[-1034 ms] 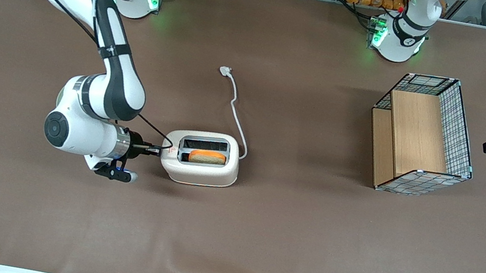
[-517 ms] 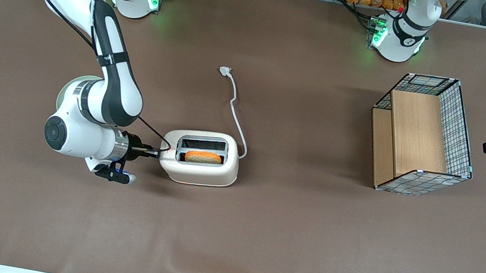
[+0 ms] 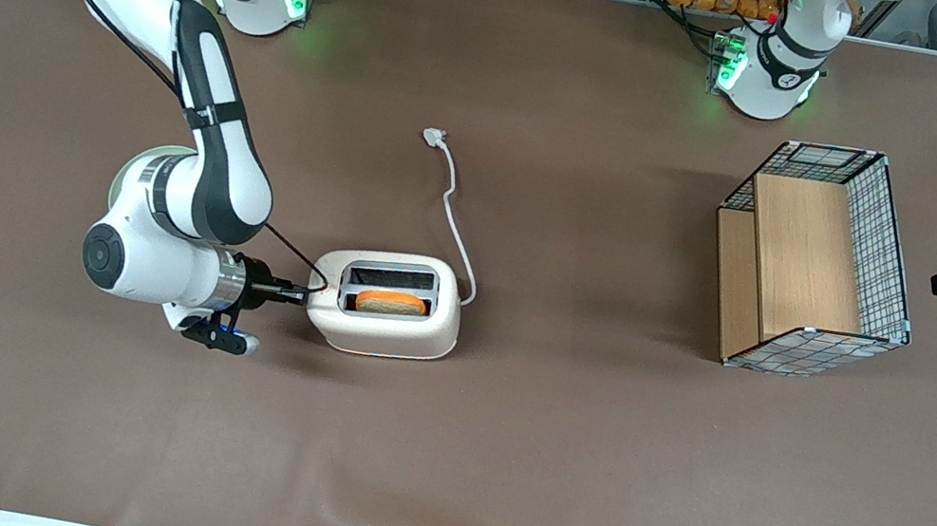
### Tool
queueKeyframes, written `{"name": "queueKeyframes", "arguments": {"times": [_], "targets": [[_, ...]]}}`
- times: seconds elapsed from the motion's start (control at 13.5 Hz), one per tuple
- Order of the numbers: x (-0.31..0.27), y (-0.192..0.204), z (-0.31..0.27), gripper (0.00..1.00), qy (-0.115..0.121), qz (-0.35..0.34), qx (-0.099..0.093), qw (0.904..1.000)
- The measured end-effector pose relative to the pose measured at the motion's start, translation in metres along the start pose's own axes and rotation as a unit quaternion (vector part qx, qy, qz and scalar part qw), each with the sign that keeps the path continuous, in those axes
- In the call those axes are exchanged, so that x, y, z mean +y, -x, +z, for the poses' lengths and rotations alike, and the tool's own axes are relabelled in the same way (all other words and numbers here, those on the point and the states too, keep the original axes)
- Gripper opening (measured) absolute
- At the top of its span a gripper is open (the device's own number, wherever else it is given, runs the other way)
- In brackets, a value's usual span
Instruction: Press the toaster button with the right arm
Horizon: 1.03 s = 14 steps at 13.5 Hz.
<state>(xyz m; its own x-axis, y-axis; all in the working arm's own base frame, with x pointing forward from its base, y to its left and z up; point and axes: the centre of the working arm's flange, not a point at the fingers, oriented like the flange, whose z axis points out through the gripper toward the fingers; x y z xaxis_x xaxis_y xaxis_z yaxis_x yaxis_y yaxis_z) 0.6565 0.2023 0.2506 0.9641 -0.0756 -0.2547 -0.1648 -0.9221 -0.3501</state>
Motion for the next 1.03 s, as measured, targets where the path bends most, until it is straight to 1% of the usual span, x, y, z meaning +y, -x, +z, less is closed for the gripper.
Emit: {"name": "queueKeyframes", "arguments": {"times": [0.22, 0.37, 0.52, 0.59, 0.74, 0.81, 0.89, 1.03], "targets": [[-0.004, 0.0, -0.004, 0.01, -0.002, -0.003, 0.001, 1.0], [-0.006, -0.002, -0.015, 0.01, -0.004, -0.006, -0.005, 1.0], [-0.005, -0.006, -0.035, 0.01, -0.008, -0.01, -0.007, 0.9999], [-0.002, -0.009, -0.045, 0.07, -0.01, -0.012, -0.002, 0.9999], [0.01, -0.014, -0.06, 0.26, -0.014, -0.008, 0.004, 0.9999], [0.017, -0.016, -0.066, 0.38, -0.016, -0.009, 0.006, 0.9998], [0.021, -0.017, -0.071, 0.48, -0.018, -0.01, 0.009, 0.9997], [0.027, -0.017, -0.082, 0.71, -0.014, -0.009, 0.016, 0.9997]]}}
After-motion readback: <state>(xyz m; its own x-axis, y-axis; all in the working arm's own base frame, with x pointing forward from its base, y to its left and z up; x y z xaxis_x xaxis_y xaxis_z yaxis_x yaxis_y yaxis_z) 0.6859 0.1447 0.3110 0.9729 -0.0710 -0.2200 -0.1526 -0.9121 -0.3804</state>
